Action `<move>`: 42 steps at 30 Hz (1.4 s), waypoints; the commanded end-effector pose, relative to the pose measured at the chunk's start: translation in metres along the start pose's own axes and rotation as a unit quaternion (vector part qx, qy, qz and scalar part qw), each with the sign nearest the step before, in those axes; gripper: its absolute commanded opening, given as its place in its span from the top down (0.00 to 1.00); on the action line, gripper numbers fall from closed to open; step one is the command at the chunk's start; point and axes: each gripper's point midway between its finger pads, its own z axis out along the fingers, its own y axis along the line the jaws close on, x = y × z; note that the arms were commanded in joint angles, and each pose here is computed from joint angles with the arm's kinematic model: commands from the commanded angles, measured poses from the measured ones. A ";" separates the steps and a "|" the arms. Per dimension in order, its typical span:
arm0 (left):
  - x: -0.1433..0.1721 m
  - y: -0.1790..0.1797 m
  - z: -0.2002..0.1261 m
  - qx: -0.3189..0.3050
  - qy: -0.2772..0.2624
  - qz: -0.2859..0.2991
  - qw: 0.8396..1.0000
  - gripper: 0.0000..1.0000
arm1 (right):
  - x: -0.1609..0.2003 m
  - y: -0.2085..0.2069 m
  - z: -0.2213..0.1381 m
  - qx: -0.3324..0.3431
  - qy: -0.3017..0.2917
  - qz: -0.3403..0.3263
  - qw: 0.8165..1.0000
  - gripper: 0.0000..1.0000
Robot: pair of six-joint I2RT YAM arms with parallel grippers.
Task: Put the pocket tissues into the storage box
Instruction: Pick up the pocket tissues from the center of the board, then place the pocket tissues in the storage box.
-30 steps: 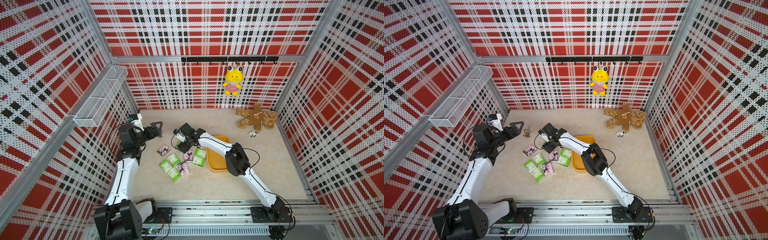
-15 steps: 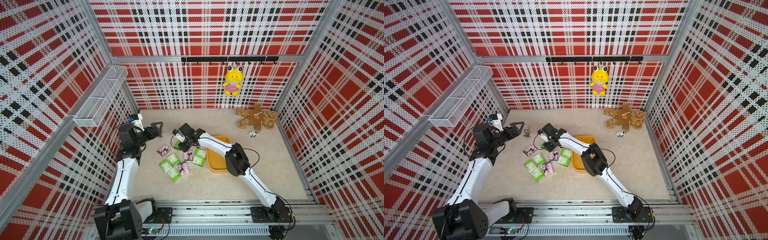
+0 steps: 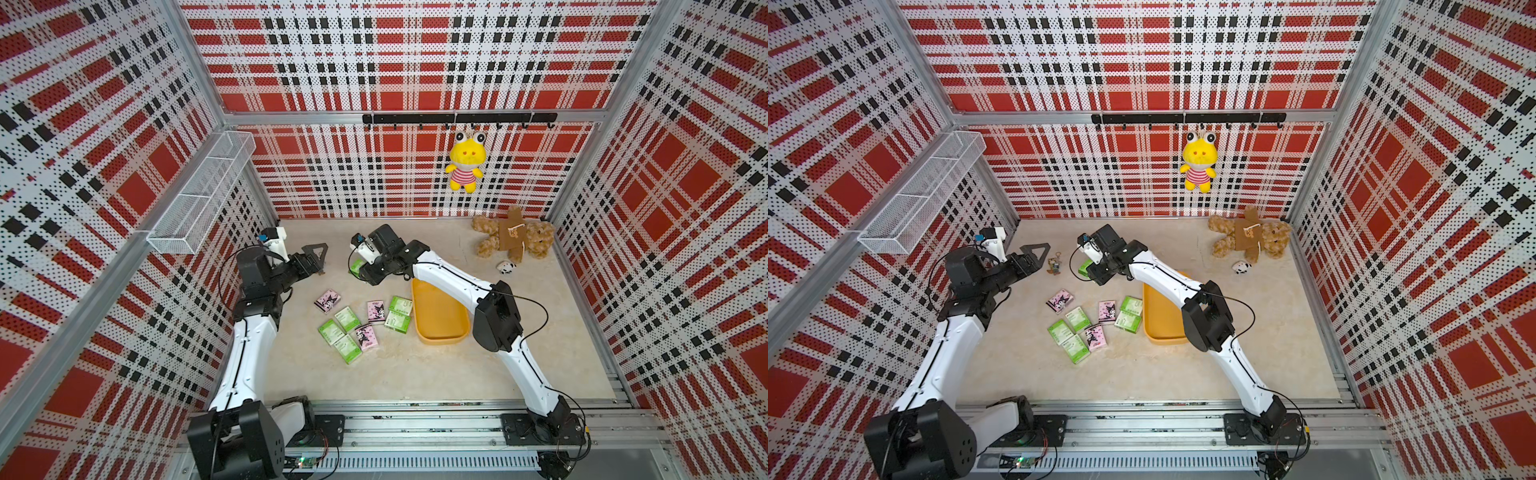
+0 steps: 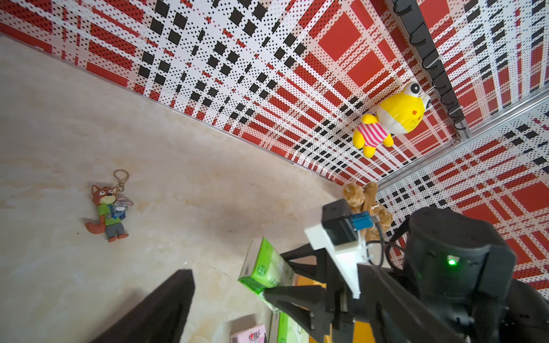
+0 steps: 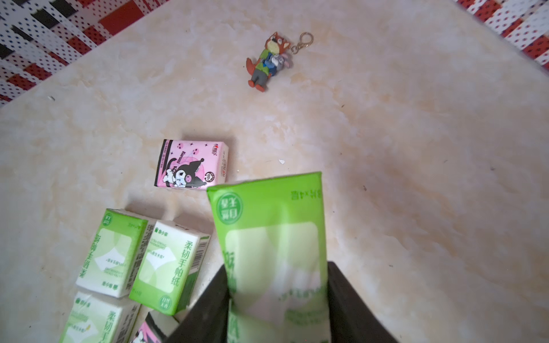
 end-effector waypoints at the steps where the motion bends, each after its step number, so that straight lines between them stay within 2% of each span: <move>1: -0.005 -0.021 0.003 0.017 0.007 0.015 1.000 0.04 | -0.004 -0.007 -0.033 0.008 -0.007 -0.013 1.000 0.51; 4: 0.004 -0.031 0.013 0.016 0.029 0.028 0.999 0.00 | 0.004 -0.014 -0.055 0.016 0.002 -0.020 1.000 0.52; 9: 0.021 -0.049 0.032 0.029 0.059 0.039 0.997 0.01 | 0.033 -0.027 -0.087 0.024 0.031 -0.026 0.999 0.51; 19: 0.040 -0.063 0.052 0.040 0.085 0.044 0.995 0.01 | 0.093 -0.042 -0.119 0.024 0.085 -0.020 0.996 0.52; 22: 0.042 -0.065 0.053 0.044 0.087 0.042 0.994 0.01 | 0.117 -0.052 -0.120 0.040 0.114 -0.015 0.993 0.52; 26: 0.045 -0.066 0.054 0.046 0.090 0.042 0.994 0.01 | 0.143 -0.063 -0.121 0.047 0.134 0.024 0.990 0.52; 31: 0.050 -0.066 0.055 0.045 0.094 0.042 0.994 0.01 | 0.152 -0.058 -0.121 0.043 0.111 0.054 0.991 0.50; 38: 0.054 -0.069 0.056 0.050 0.098 0.043 0.993 0.01 | 0.177 -0.065 -0.100 0.053 0.139 0.075 0.986 0.48; 42: 0.055 -0.068 0.055 0.047 0.096 0.044 0.993 0.00 | 0.179 -0.071 -0.089 0.063 0.141 0.081 0.985 0.46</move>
